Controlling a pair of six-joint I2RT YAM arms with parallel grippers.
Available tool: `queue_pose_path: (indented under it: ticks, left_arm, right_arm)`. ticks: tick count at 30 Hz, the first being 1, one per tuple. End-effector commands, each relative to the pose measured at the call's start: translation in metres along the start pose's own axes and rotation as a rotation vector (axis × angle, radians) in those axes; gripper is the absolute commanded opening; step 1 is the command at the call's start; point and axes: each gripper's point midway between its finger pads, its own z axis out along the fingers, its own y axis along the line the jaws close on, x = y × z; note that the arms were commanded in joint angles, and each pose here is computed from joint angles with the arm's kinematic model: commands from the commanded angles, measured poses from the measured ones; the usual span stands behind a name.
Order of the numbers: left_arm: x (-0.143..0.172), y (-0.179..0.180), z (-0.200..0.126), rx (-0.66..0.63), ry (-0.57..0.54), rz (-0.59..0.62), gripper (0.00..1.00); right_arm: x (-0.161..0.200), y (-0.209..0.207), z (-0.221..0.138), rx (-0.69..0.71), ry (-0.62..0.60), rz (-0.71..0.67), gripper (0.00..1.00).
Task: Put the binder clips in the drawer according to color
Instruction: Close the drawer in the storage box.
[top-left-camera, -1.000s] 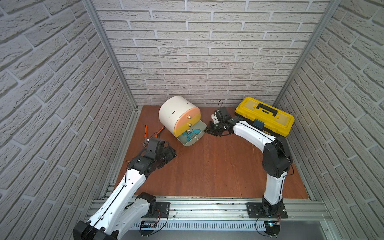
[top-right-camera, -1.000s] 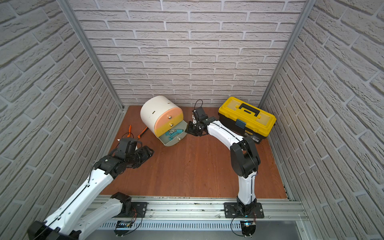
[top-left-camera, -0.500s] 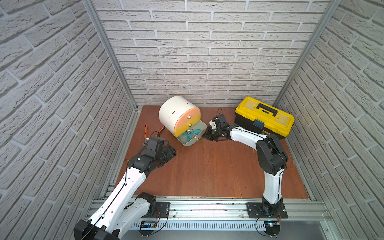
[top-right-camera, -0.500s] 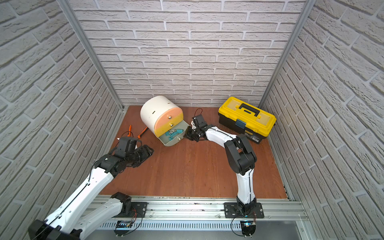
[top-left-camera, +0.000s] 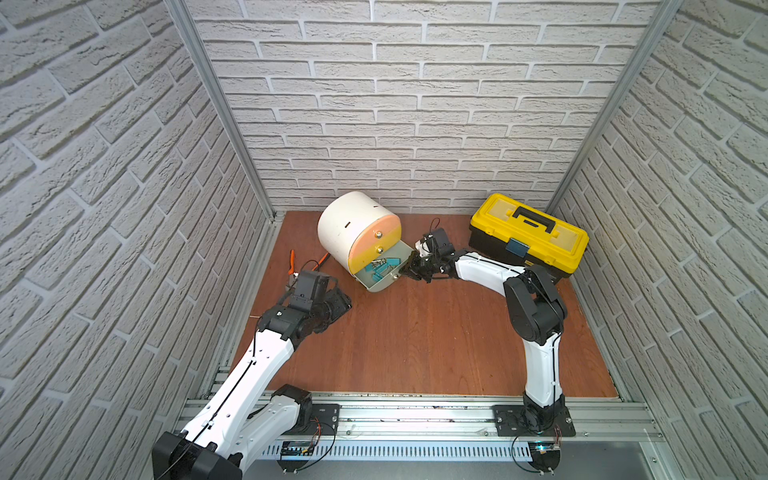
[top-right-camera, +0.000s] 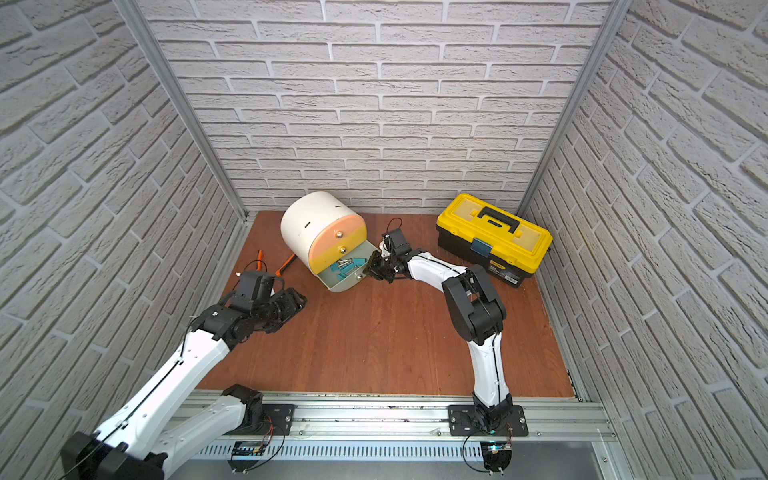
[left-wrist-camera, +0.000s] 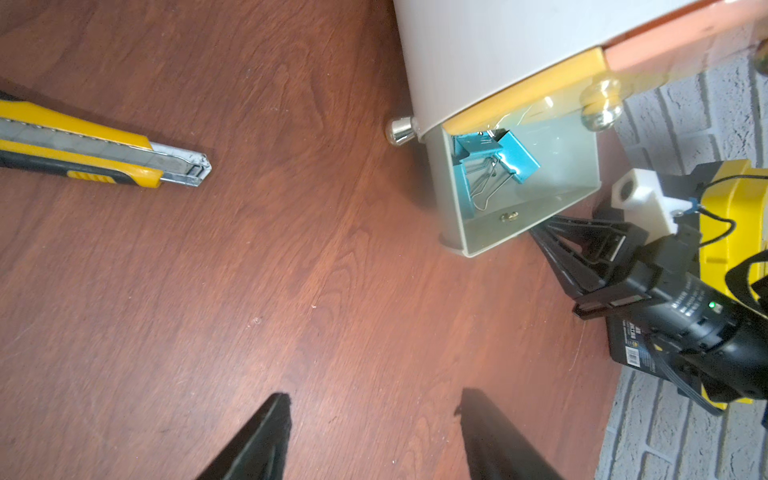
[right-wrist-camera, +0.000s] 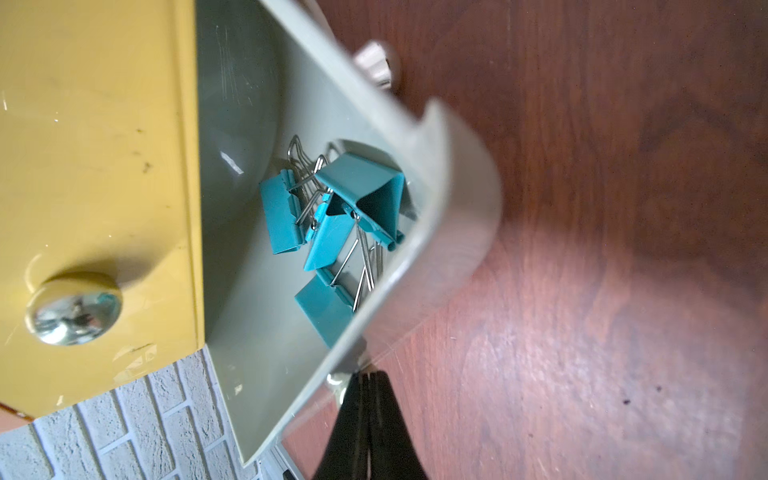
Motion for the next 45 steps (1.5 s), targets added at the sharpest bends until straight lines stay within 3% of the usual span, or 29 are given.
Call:
queue_pose_path:
  ticks: [1,45]
  left_arm:
    - [-0.009,-0.010,-0.003,0.030,-0.021,0.012,0.69]
    - [-0.008,0.006,-0.021,0.016,-0.046,-0.020,0.69]
  right_arm:
    - [-0.003,0.013,0.005,-0.050,0.001,-0.002,0.02]
    - [-0.042,0.076,0.058,-0.240,0.005,0.082,0.02]
